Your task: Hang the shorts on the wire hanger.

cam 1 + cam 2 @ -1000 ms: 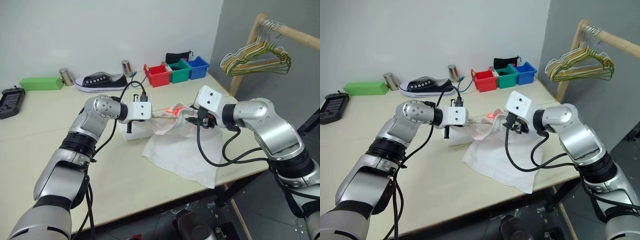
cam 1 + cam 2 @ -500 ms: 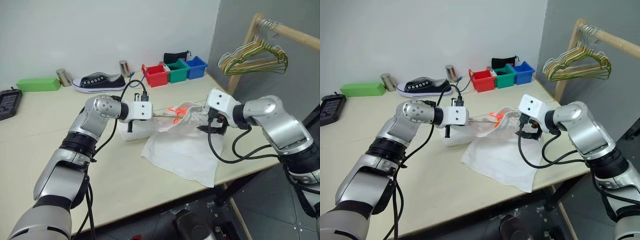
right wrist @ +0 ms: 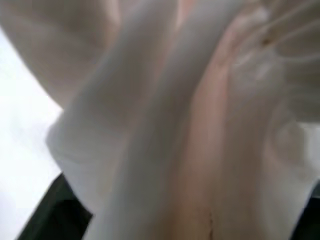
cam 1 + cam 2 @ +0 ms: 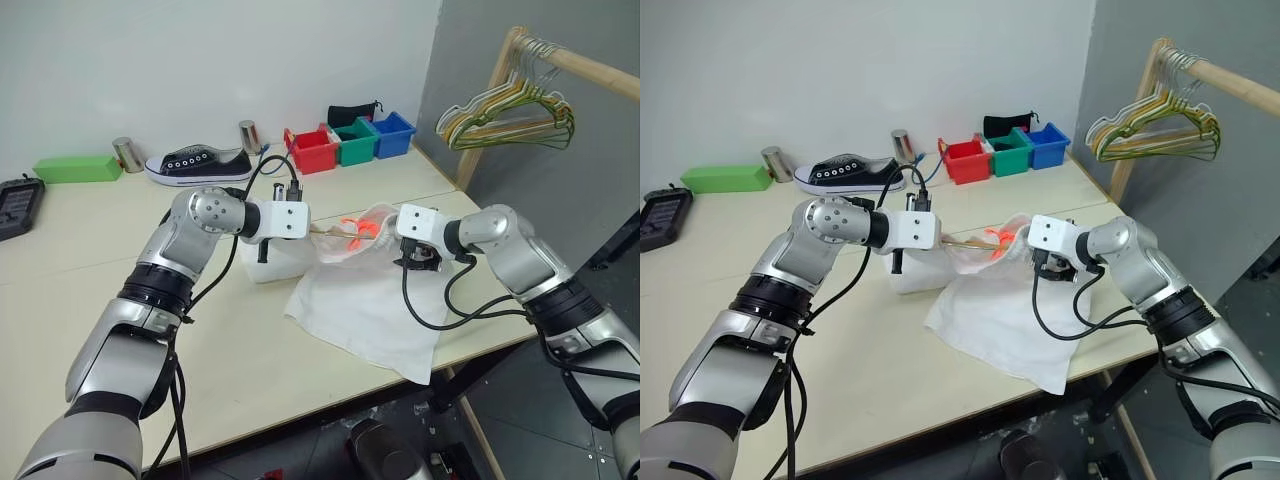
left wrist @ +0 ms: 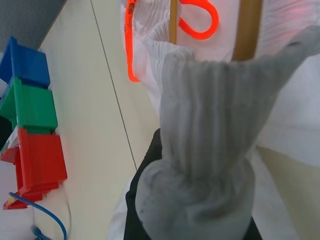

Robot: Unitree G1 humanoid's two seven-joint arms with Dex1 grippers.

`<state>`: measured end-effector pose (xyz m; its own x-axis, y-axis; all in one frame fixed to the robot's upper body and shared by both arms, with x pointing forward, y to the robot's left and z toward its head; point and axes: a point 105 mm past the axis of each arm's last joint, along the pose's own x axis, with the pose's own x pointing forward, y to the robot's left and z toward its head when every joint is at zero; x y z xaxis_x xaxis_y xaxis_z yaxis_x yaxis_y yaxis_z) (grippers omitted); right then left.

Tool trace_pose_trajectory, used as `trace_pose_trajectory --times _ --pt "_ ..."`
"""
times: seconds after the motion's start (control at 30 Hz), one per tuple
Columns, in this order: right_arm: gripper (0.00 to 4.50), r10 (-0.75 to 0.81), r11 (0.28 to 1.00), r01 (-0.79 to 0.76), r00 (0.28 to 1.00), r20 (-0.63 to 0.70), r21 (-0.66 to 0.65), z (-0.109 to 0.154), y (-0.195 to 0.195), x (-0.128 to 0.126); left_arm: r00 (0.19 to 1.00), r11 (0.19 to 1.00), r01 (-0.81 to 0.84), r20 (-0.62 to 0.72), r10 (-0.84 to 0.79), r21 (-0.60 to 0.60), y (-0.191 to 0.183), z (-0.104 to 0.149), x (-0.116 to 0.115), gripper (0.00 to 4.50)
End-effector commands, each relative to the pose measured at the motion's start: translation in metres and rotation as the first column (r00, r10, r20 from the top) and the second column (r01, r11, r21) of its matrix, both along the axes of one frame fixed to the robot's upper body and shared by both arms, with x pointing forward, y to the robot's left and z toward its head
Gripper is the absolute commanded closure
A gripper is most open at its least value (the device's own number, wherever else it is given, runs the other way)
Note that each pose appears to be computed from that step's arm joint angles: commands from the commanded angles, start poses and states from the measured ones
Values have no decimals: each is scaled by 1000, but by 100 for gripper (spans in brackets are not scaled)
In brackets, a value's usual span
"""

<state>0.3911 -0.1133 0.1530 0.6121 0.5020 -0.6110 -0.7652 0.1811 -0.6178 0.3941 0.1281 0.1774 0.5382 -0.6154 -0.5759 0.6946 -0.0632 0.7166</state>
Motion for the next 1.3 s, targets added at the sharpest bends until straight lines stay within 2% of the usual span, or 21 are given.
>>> trace_pose_trajectory --times 0.03,0.43,0.67,0.7,0.83,1.07,1.3 --pt "172 26 999 -23 995 96 -28 18 0 7 998 999 23 63 -20 -46 -3 23 -2 450" --pt "447 18 1000 -18 993 118 -1 19 1 12 997 998 28 78 -23 -53 -5 30 -1 450" --pt "447 13 1000 -14 992 123 5 20 0 13 994 997 53 94 -48 -51 -6 33 -2 450" --pt "450 13 1000 -13 992 126 5 20 0 13 994 997 51 95 -46 -59 -6 34 -1 392" --pt "450 12 1000 -12 992 126 5 20 -1 11 995 996 51 89 -44 -77 -1 43 -1 297" --pt "450 -12 1000 11 995 102 12 13 -7 9 995 991 78 72 -71 -104 7 57 -10 155" --pt "450 -76 995 72 996 49 75 5 -16 6 996 975 78 61 -66 -209 18 92 -23 7"
